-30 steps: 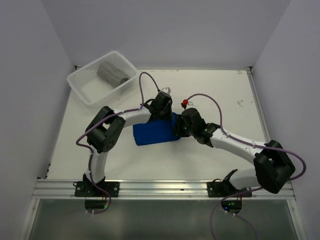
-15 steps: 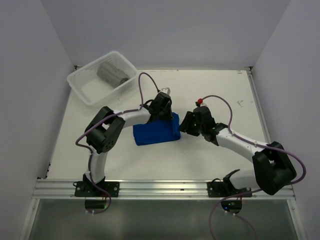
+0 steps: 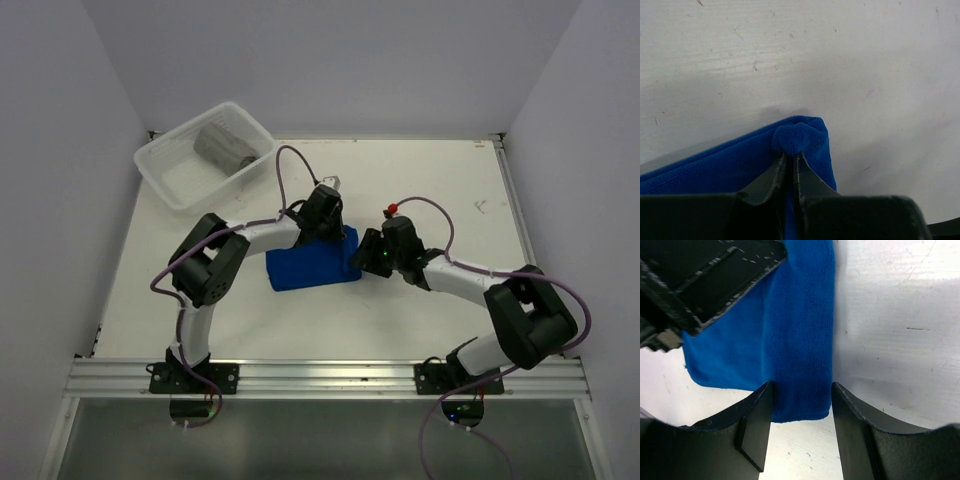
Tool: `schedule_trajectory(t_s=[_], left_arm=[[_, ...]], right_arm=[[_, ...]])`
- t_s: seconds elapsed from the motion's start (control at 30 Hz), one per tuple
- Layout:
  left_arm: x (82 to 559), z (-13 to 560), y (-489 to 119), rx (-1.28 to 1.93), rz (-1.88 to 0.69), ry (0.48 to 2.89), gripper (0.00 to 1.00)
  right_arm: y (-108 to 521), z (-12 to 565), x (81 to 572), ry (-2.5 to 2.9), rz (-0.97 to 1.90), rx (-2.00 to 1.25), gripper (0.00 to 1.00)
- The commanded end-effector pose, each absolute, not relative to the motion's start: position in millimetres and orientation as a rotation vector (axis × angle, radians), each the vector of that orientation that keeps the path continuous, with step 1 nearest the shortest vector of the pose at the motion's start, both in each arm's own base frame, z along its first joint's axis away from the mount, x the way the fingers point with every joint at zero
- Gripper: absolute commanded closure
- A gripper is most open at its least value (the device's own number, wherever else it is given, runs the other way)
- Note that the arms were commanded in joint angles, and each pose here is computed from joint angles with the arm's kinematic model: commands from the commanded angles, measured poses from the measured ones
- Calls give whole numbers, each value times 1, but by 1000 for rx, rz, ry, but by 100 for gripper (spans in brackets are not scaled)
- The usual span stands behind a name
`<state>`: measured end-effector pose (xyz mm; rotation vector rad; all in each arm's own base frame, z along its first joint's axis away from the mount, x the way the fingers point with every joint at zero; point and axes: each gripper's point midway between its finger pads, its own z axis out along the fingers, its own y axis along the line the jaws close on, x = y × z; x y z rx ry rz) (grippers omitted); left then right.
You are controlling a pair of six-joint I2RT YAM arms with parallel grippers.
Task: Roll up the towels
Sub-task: Roll the towel
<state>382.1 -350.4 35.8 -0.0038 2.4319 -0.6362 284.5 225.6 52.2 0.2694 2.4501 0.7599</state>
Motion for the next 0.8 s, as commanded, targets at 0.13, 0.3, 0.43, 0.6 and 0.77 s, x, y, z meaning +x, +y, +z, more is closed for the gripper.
schedule_trajectory(t_s=[0.13, 0.3, 0.43, 0.6, 0.77], left_arm=[[383, 35, -331, 5, -567, 2434, 100], [381, 34, -329, 14, -569, 2437, 100], [381, 34, -327, 6, -566, 2438, 100], [387, 46, -327, -2, -579, 2426, 94], [394, 63, -329, 0, -584, 2403, 80]], right_arm=[[229, 37, 288, 2459, 762, 240, 51], [225, 31, 288, 2467, 714, 177, 64], [220, 23, 286, 2482, 675, 148, 76], [219, 19, 283, 2483, 614, 58, 96], [223, 22, 285, 2465, 558, 5, 100]])
